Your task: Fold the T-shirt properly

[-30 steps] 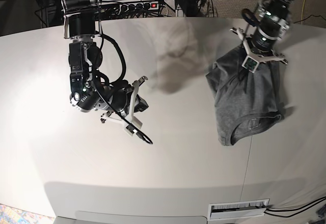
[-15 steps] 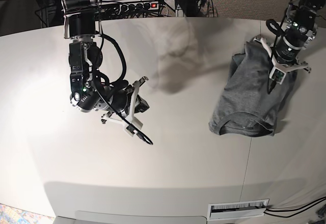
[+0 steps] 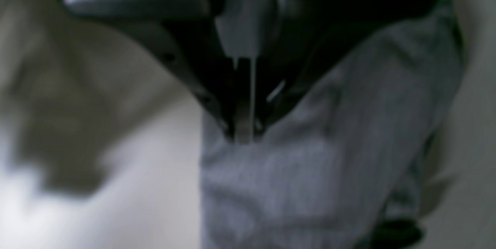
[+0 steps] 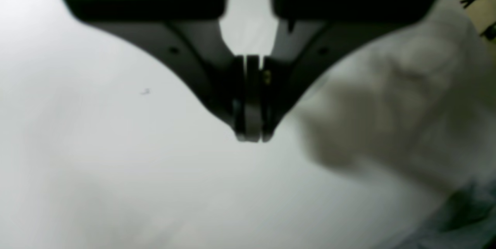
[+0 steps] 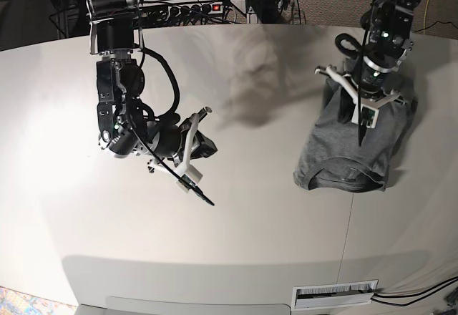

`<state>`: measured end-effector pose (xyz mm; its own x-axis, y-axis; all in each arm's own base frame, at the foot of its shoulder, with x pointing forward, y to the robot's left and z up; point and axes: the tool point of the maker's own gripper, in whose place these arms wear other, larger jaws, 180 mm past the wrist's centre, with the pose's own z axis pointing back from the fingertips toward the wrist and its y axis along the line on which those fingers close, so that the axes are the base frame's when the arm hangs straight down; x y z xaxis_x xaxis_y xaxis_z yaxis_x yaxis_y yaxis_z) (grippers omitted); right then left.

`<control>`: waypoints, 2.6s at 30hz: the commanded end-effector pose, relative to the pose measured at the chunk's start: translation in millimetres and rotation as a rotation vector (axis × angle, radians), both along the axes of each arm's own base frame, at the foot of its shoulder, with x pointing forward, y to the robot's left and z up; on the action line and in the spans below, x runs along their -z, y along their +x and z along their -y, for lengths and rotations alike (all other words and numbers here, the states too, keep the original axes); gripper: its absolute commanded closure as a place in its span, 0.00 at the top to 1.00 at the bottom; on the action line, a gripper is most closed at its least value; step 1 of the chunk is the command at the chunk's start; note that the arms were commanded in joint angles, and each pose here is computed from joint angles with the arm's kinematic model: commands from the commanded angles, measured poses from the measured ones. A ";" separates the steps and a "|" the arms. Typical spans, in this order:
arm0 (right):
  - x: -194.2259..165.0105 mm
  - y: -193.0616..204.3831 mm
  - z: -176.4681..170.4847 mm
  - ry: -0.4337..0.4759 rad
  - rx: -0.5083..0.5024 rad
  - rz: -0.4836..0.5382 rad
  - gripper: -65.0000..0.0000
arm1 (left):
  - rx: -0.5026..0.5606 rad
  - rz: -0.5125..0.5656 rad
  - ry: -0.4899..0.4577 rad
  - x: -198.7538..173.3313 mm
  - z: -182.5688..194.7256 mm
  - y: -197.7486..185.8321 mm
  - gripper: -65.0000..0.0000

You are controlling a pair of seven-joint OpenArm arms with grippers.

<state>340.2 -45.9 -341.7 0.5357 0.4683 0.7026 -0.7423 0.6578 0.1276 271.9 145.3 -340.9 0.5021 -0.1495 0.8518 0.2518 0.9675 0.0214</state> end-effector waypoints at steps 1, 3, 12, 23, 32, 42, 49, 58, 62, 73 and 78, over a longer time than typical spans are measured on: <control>-16.5 9.1 -3.1 0.032 -0.002 0.049 0.00 | -0.003 0.070 -0.022 -17.2 3.4 11.1 0.00; -15.3 8.1 -2.9 0.031 -0.002 0.045 0.00 | -0.018 0.095 -0.055 -23.3 11.4 18.6 0.00; -15.3 8.0 -3.1 0.032 -0.002 0.045 0.00 | -0.091 0.090 -0.159 -6.0 34.2 30.9 0.00; -14.5 7.5 -2.5 0.027 -0.003 0.042 0.00 | -0.117 0.074 -0.187 19.4 41.7 76.2 0.00; -12.8 6.3 -1.2 0.016 -0.005 0.033 0.00 | -0.140 0.015 -0.048 70.6 15.5 104.0 0.00; -12.8 6.3 -1.4 0.017 -0.005 0.033 0.00 | -0.122 0.082 0.076 49.3 -28.0 144.0 0.00; -12.9 6.3 -1.3 0.017 -0.005 0.033 0.00 | -0.088 0.094 0.018 24.5 -29.3 156.7 0.00; -24.5 -7.8 0.4 0.000 -0.019 0.083 0.00 | 0.039 0.083 -0.107 -41.8 20.2 141.4 0.00; -19.6 -18.3 21.4 -0.018 0.038 0.074 0.00 | 0.078 0.061 -0.110 -39.7 28.1 108.4 0.00; -13.2 -83.2 86.0 0.021 0.233 0.018 0.00 | 0.076 0.042 0.033 -47.0 5.1 7.6 0.00; -15.8 -119.4 107.2 -0.033 0.289 0.009 0.00 | 0.022 -0.031 0.044 -38.0 -15.9 -33.9 0.00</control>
